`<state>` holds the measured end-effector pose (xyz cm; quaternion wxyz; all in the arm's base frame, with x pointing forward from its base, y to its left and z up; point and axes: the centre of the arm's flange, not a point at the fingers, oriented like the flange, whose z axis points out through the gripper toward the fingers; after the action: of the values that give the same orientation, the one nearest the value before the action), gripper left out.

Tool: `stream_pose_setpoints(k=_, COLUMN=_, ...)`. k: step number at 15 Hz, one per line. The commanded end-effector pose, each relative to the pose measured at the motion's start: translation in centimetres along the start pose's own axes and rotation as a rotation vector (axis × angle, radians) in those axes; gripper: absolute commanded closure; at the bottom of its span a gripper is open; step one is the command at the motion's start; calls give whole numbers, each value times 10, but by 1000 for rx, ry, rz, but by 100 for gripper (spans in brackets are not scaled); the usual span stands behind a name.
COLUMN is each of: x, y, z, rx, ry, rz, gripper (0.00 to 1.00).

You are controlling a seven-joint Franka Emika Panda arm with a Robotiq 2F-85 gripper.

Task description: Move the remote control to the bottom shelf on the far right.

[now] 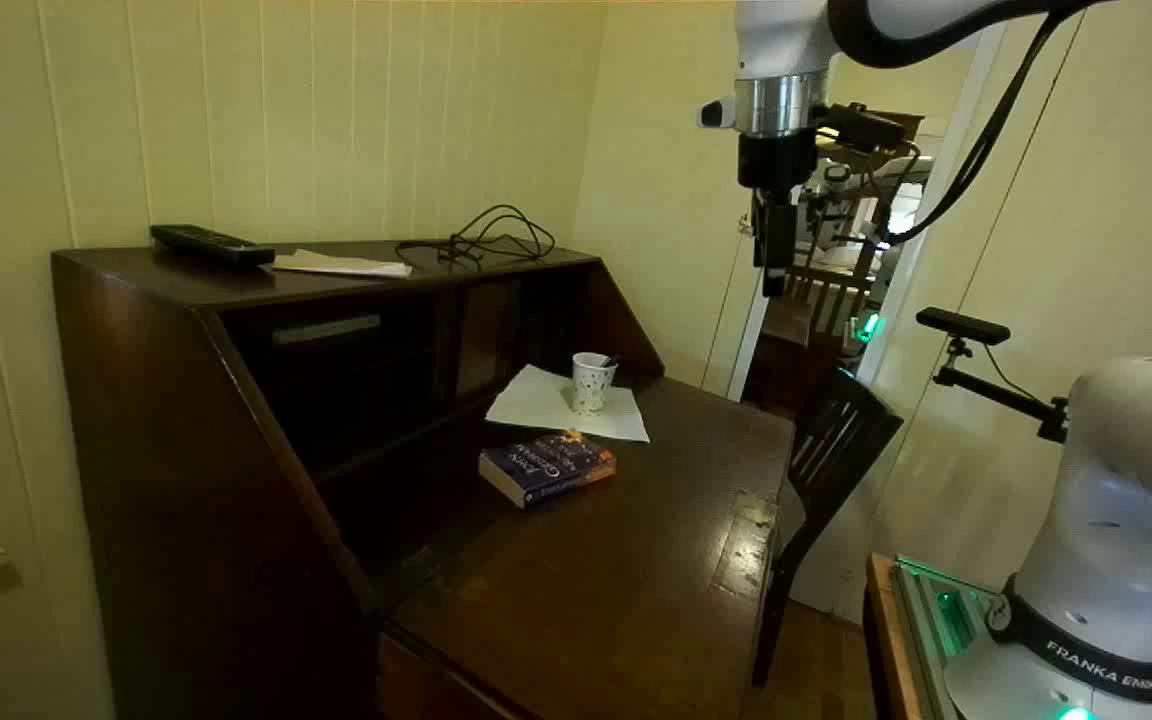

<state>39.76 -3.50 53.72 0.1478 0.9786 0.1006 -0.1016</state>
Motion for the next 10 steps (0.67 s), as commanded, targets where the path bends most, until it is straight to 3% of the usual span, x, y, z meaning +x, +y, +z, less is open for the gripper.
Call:
stream_pose_setpoints(k=1, x=0, y=0, z=0, rx=0, ry=0, rz=0, gripper=0)
stream_pose_setpoints(k=4, x=0, y=0, z=0, rx=0, ry=0, rz=0, gripper=0)
stream_pose_setpoints(k=10, x=45, y=-25, z=-57, rx=119, ry=235, rz=-9, gripper=0)
